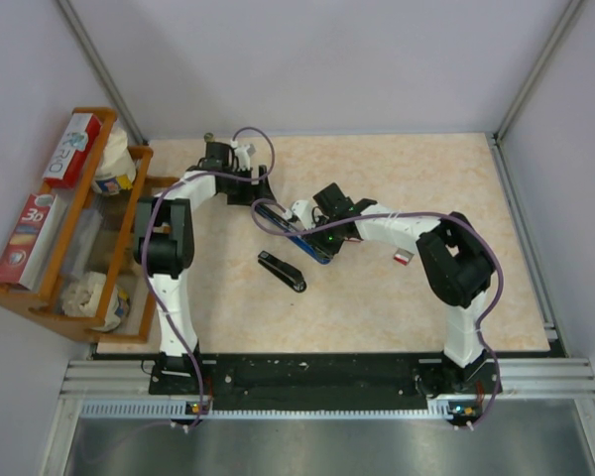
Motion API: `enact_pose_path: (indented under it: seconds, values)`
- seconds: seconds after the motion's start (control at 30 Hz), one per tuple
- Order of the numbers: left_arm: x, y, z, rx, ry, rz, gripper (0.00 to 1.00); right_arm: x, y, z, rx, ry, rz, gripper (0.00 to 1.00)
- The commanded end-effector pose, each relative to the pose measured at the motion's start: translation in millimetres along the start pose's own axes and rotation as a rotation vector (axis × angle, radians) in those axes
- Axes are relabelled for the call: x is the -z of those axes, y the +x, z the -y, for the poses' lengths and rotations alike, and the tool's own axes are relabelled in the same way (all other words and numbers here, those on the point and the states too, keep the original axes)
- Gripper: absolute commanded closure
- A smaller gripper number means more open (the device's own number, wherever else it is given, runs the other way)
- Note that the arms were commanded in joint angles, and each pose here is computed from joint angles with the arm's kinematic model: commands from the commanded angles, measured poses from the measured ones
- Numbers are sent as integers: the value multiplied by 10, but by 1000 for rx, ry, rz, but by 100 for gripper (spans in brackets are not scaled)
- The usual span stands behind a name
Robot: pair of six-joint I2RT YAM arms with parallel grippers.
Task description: Load the staples into the stapler
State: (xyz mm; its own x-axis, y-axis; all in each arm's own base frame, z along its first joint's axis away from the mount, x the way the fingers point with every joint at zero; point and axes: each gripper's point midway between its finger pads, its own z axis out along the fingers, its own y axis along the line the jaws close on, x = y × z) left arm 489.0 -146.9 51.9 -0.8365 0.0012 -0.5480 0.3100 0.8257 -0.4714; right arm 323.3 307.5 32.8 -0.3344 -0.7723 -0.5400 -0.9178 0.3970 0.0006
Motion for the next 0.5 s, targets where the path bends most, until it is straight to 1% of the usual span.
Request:
enact_pose_path:
  seconds: [0.0,0.07,0.27,0.47]
  values:
    - [-4,-177,136,-34,28,31,1,-104,-2,-34,31,-10,-14,73]
    - [-9,-176,168,-36,45,30,1,-109,10,-29,30,-11,-18,74]
    - [9,-167,384,-67,171,51,1,-138,52,-30,31,-14,-33,76]
    - [173,-167,649,-129,293,92,1,-154,73,-16,33,-8,-42,76]
